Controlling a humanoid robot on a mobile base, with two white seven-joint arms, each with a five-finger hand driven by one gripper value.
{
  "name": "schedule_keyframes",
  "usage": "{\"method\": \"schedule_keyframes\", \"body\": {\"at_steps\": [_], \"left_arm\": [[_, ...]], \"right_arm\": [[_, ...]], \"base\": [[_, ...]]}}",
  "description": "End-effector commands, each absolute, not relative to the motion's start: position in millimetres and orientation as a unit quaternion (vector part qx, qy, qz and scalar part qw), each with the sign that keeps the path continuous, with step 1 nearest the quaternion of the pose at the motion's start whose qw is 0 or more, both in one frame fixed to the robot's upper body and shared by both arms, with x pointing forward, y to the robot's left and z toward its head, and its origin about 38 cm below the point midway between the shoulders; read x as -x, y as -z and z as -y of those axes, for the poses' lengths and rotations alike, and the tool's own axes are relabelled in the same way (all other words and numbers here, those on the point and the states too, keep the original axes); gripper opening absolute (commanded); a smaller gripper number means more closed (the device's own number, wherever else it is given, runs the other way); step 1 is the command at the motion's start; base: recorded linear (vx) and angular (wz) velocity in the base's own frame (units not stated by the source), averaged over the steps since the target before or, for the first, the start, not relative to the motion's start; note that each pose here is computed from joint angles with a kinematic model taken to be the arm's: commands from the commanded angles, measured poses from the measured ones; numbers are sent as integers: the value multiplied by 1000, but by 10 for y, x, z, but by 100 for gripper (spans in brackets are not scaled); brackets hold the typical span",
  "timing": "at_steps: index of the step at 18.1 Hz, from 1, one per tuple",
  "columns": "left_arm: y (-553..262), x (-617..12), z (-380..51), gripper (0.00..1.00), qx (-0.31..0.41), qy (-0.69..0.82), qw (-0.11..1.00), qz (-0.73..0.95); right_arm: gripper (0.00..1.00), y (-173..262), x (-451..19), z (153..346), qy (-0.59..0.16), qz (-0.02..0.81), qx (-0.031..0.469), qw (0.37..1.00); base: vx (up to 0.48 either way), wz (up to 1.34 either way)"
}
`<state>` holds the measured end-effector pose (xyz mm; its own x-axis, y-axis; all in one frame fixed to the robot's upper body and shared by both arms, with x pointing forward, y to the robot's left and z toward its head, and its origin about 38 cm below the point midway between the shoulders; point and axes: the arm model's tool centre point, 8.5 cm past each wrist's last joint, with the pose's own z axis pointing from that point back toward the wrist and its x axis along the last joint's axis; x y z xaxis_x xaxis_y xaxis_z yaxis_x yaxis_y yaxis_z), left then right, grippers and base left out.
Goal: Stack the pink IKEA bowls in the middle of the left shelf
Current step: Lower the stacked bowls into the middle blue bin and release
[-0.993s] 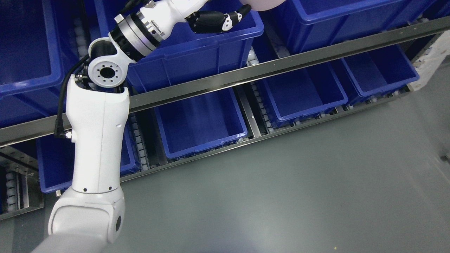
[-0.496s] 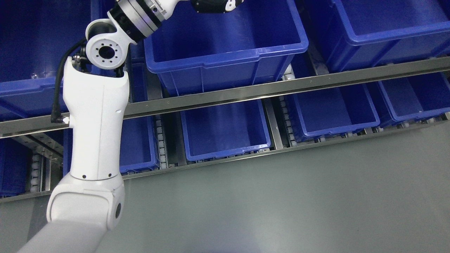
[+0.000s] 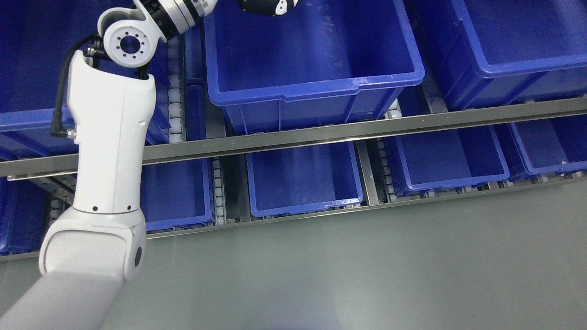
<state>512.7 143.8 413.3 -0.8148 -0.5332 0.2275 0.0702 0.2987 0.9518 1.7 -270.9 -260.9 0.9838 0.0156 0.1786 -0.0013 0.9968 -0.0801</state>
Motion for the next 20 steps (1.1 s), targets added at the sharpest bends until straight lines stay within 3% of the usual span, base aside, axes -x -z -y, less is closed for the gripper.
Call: {"method": "schedule_keyframes", "body": {"at_steps": [1,11,15,19,20], "left_arm": [[-3561,-5503,-1456,5,-136,635,341,679],[-3500,-5549,-1503,16,-145,623,370,674],[-3590,-5576,-1424,57,-152,583,374,705],[-3739,-5591,-1513,78,-148,507,382,758],[-3807,-5622,-1698,88,-153,454,399,782]], "right_arm": [[100,2597,-16,2826,-4,90,50,995],[100,2597,-16,2827,-4,90,51,995],[100,2597,-16,2827,-4,90,51,995],[100,2597,-16,2827,-4,90,51,995],[100,2597,-16,2827,-4,90,51,995]], "base": [[32,0],[12,0],[0,0],[0,0],[25,0]]}}
